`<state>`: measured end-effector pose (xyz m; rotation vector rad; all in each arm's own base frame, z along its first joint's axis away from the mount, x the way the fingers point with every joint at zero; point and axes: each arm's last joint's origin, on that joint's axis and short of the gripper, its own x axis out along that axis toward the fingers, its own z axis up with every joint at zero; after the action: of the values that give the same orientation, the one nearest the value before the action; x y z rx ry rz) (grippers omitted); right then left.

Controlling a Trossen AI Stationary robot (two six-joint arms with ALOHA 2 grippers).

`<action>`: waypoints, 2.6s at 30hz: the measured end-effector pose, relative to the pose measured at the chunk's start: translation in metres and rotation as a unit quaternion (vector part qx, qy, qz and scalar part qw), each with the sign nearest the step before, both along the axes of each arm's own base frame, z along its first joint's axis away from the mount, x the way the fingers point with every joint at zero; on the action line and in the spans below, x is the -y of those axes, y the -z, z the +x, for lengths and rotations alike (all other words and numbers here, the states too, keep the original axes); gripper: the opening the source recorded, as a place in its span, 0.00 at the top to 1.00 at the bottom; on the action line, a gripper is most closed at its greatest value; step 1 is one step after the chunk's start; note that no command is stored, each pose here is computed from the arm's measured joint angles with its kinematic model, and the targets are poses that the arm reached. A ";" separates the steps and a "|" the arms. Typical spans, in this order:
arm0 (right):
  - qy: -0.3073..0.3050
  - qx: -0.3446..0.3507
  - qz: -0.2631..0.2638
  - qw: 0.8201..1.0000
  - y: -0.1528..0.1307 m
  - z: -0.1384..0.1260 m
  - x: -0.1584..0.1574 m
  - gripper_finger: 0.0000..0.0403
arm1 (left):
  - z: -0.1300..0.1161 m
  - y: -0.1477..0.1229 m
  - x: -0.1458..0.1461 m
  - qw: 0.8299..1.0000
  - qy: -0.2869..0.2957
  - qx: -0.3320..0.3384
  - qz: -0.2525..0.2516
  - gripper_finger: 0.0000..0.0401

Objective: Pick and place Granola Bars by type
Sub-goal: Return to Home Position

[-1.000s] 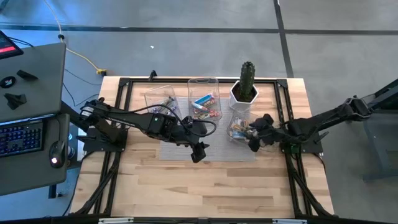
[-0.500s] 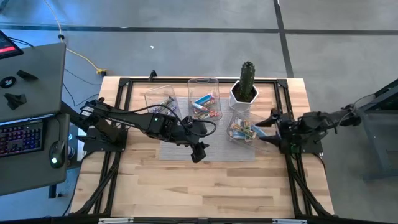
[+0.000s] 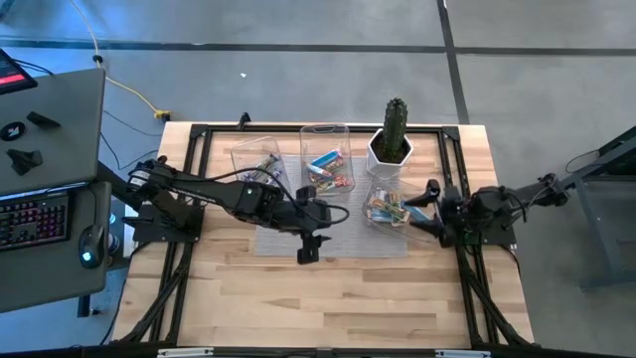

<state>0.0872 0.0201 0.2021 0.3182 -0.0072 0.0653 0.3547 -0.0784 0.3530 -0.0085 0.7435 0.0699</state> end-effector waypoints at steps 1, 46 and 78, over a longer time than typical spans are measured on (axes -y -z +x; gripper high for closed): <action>-0.004 0.005 -0.003 1.000 0.002 0.000 0.000 0.27 | 0.001 -0.002 0.000 1.000 -0.006 0.012 0.010 0.47; 0.023 0.020 -0.063 0.998 0.005 0.000 0.001 0.27 | -0.263 0.070 -0.075 0.908 -0.298 0.269 -0.120 0.47; -0.021 0.016 -0.080 0.996 0.007 -0.001 -0.001 0.27 | -0.267 0.168 -0.070 0.920 -0.120 0.354 -0.121 0.47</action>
<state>0.0866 0.0211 0.1953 0.1577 -0.0272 0.1114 0.0879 -0.0088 0.1849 -0.3470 0.0165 0.1971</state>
